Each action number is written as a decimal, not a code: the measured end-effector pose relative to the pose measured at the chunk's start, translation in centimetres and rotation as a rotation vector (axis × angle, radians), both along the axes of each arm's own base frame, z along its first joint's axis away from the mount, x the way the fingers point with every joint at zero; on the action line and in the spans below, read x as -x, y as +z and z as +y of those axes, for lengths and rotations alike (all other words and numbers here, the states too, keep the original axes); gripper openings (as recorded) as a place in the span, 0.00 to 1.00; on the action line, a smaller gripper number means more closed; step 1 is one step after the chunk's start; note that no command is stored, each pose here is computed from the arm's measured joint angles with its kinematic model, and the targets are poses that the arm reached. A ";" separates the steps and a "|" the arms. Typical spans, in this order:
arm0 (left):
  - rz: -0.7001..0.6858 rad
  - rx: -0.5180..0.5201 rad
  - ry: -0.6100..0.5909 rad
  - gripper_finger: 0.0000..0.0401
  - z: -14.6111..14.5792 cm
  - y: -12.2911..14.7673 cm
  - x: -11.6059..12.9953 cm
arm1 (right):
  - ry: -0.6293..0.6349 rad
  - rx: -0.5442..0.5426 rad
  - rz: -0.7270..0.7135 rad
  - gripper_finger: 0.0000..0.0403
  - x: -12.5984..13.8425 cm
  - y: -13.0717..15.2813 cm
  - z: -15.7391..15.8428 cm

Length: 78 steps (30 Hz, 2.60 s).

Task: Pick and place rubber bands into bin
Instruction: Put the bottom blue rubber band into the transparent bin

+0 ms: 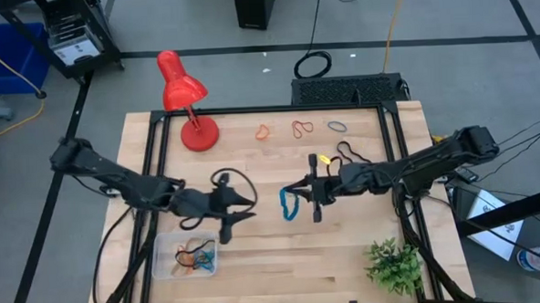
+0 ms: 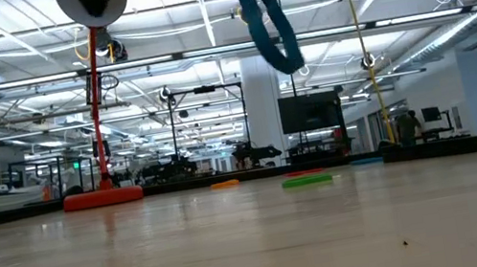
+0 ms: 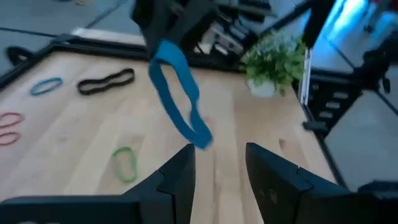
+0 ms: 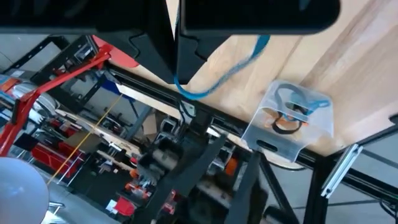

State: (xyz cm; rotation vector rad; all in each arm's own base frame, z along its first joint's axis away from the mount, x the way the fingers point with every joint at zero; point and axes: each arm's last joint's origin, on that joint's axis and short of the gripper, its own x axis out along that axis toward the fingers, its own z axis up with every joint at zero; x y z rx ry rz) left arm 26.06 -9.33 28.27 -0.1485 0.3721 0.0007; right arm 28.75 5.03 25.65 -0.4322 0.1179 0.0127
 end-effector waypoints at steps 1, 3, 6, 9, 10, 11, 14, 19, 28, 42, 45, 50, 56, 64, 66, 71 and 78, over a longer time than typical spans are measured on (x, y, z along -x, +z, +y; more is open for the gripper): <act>0.012 -0.006 -0.008 0.37 0.1 -0.4 -0.5 | 0.002 0.000 0.000 0.00 -0.1 -0.1 0.1; 0.006 -0.004 -0.014 0.37 0.5 -1.2 -1.7 | 0.008 -0.002 -0.008 0.00 -0.4 -0.4 0.3; 0.002 0.009 -0.023 0.37 1.0 -2.4 -3.2 | 0.019 -0.001 -0.007 0.00 -0.6 -0.7 0.7; -0.010 0.034 -0.040 0.37 1.5 -3.4 -4.6 | 0.026 -0.004 -0.020 0.00 -0.8 -0.9 0.9; -0.010 0.038 -0.042 0.37 1.7 -3.7 -5.0 | 0.027 -0.005 -0.021 0.00 -0.8 -0.9 1.0; -0.010 0.040 -0.038 0.37 1.9 -4.1 -5.3 | 0.033 -0.005 -0.021 0.00 -0.8 -0.9 1.1; -0.006 0.039 -0.023 0.37 2.3 -4.9 -6.0 | 0.037 -0.006 -0.030 0.00 -0.9 -1.0 1.3; -0.011 0.048 -0.055 0.37 2.5 -5.4 -6.5 | 0.037 -0.004 -0.018 0.00 -1.0 -1.3 1.3; -0.071 0.041 -0.161 0.37 2.1 -4.8 -6.7 | 0.035 0.003 0.016 0.00 -1.5 -2.2 1.4; -0.073 0.001 -0.181 0.37 2.0 -4.9 -6.6 | 0.034 0.002 0.012 0.00 -1.4 -2.2 1.4; -0.072 -0.011 -0.187 0.37 1.9 -4.9 -6.6 | 0.034 0.001 0.012 0.00 -1.4 -2.2 1.4; -0.065 -0.018 -0.189 0.37 1.9 -5.0 -6.6 | 0.034 0.000 0.012 0.00 -1.4 -2.2 1.4; -0.059 -0.027 -0.192 0.25 1.9 -5.0 -6.6 | 0.034 0.000 0.013 0.00 -1.4 -2.2 1.4; -0.040 -0.067 -0.196 0.02 2.0 -5.2 -6.5 | 0.033 -0.001 0.013 0.00 -1.4 -2.2 1.4; -0.040 -0.068 -0.195 0.03 2.0 -5.2 -6.5 | 0.033 -0.001 0.013 0.00 -1.4 -2.2 1.4; -0.040 -0.068 -0.195 0.01 2.0 -5.3 -6.5 | 0.033 -0.001 0.013 0.00 -1.4 -2.2 1.4; -0.036 -0.068 -0.196 0.01 2.0 -5.3 -6.5 | 0.033 -0.001 0.013 0.01 -1.4 -2.2 1.4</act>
